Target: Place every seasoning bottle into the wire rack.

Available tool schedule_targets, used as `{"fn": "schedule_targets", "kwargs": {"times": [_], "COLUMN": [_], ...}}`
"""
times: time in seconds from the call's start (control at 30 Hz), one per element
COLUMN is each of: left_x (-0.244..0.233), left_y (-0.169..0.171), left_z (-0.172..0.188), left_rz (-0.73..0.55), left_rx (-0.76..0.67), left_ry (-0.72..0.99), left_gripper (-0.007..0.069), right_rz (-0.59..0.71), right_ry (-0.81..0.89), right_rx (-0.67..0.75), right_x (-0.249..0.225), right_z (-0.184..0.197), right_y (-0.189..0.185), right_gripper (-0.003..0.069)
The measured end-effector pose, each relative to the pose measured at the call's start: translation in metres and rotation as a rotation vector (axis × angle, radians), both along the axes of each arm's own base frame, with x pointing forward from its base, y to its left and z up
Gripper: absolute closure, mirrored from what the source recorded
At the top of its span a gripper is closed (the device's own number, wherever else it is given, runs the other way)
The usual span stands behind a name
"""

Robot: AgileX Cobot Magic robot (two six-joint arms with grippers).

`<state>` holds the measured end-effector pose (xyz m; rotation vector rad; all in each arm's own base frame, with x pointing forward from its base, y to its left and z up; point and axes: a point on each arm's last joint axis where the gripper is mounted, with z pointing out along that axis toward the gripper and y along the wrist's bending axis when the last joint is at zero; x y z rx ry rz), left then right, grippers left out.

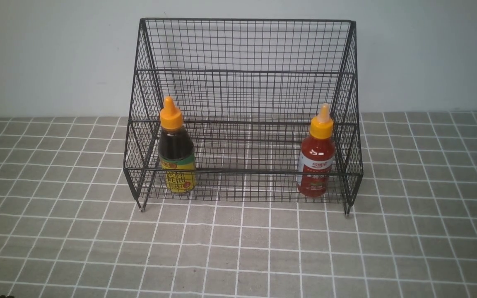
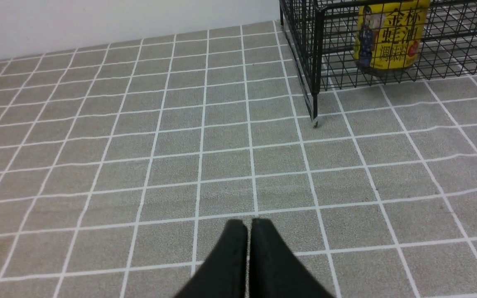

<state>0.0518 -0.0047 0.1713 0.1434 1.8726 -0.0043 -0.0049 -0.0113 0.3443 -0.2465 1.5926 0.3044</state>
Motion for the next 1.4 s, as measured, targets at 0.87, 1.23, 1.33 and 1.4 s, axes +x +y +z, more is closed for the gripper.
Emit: {"fn": "schedule_targets", "kwargs": {"times": [0.87,1.23,1.33,1.4], "left_x": [0.000,0.000,0.000,0.000], "left_y": [0.000,0.000,0.000,0.000], "left_z": [0.000,0.000,0.000,0.000], "left_rz": [0.000,0.000,0.000,0.000], "left_rx": [0.001,0.002,0.002,0.002], "left_ry": [0.000,0.000,0.000,0.000], "left_gripper": [0.0632,0.0632,0.0632,0.0632], "right_rz": [-0.328,-0.422,-0.422,-0.422], "right_ry": [-0.010,0.153,0.153,0.153], "right_rx": [-0.022,-0.021,-0.021,-0.021], "right_x": [0.059,0.060,0.060,0.060], "right_z": [-0.129,-0.162,-0.162,-0.162], "right_y": [0.012,0.006,0.006,0.006], "right_gripper": [0.0673,0.0673,0.0673,0.0673]}}
